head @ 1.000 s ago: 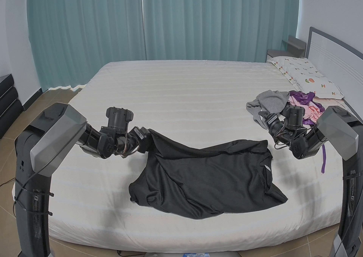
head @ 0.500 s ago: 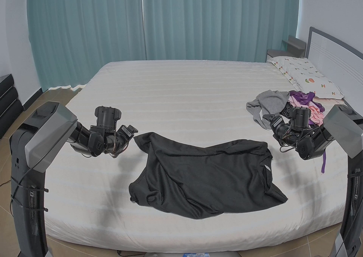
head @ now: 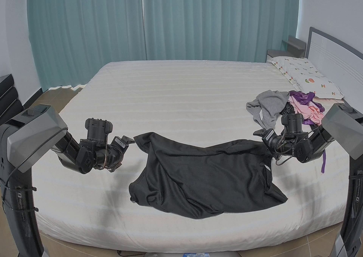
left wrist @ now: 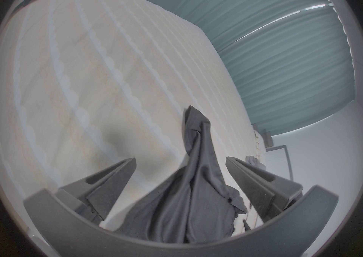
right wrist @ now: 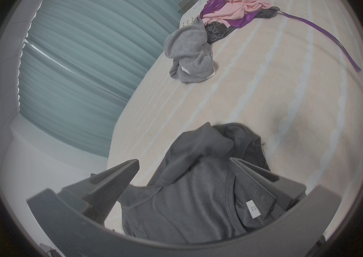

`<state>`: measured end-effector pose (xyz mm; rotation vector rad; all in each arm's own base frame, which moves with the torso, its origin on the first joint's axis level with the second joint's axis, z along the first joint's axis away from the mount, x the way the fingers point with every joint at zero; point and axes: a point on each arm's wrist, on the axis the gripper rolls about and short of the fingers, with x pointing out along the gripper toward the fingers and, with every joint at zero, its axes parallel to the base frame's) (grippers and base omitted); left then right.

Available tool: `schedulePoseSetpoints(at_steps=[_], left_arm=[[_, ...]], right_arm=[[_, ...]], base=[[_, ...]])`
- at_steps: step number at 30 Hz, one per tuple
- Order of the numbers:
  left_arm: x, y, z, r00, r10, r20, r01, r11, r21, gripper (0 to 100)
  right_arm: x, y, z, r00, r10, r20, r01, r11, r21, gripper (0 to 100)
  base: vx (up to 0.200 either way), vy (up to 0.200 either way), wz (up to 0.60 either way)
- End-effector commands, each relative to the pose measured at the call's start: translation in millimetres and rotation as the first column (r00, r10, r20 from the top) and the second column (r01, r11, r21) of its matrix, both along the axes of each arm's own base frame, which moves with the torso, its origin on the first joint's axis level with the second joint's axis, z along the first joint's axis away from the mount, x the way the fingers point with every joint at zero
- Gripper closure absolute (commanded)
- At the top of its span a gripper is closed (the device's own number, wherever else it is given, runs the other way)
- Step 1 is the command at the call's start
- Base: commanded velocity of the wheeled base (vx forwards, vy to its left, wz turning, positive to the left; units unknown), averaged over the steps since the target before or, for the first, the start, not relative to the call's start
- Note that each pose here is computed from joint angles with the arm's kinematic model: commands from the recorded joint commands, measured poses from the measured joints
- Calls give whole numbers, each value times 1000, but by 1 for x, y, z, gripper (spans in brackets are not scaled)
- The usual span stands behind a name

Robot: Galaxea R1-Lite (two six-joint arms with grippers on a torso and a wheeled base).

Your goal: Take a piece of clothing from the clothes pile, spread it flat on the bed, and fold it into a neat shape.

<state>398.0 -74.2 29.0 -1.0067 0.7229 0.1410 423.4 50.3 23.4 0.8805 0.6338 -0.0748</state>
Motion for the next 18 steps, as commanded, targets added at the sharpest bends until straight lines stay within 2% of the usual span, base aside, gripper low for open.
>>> schedulePoseSetpoints(at_steps=[1,3,8,14,18], left_arm=[[-16,-1,1,1000,9,7,-8,999,-50,0],[-20,-1,-3,1000,10,17,-8,997,-82,0],[-29,1,-10,1000,7,11,-6,996,-84,0],[-36,2,-14,1000,6,30,-3,996,-89,0],[-36,2,-14,1000,4,30,-2,996,-90,0]], right_arm=[[-1,10,-3,999,40,-19,-40,999,-33,0],[-1,10,-6,998,55,-20,-57,996,-67,0],[1,-4,-6,999,40,-14,-42,994,-103,0],[4,-36,-16,998,54,-9,-55,970,-235,0],[6,-41,-22,997,75,0,-73,966,-250,0]], base=[[0,0,0],[0,0,0],[0,0,0],[0,0,0],[0,0,0]])
